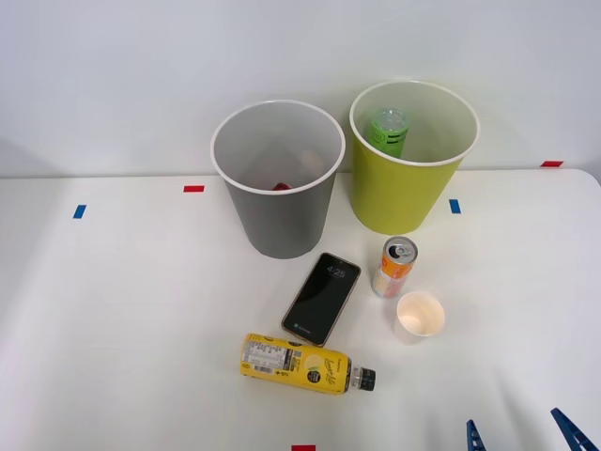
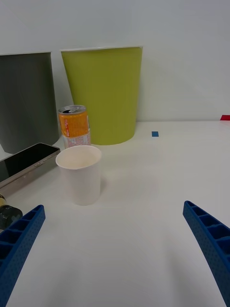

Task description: Put cans in the gray bin, plastic bottles in the light green bin

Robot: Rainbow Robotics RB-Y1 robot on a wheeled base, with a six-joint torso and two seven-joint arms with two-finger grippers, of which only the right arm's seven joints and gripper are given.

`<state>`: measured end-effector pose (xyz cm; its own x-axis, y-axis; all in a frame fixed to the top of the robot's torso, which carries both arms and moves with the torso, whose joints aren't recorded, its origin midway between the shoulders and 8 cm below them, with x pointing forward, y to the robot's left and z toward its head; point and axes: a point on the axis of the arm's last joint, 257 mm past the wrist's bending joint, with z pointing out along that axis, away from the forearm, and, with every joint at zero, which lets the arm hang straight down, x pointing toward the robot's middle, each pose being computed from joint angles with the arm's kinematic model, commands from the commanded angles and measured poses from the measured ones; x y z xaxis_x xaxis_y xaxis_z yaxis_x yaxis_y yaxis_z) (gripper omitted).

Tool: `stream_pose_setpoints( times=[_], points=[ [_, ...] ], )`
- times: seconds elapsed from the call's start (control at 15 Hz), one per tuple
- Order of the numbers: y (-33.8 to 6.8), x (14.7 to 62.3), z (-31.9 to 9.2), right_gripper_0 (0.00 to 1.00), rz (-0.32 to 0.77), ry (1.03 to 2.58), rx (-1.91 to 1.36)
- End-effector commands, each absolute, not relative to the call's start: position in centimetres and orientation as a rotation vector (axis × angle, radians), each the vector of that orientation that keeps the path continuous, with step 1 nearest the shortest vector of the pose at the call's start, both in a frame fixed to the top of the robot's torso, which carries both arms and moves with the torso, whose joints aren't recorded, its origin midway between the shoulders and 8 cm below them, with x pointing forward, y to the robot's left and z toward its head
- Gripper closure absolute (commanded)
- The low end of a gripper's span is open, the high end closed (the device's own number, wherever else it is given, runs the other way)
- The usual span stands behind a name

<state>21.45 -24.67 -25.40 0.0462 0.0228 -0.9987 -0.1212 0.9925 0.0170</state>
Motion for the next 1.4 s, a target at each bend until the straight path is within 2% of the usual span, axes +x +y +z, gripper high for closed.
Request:
stream_pose_setpoints(
  times=[0.07, 1.4],
  points=[
    [-24.67, 21.45, -25.4, 0.0, 0.11, 1.521, -0.079],
    [-24.67, 21.45, -25.4, 0.0, 0.11, 1.521, -0.079]
  ],
)
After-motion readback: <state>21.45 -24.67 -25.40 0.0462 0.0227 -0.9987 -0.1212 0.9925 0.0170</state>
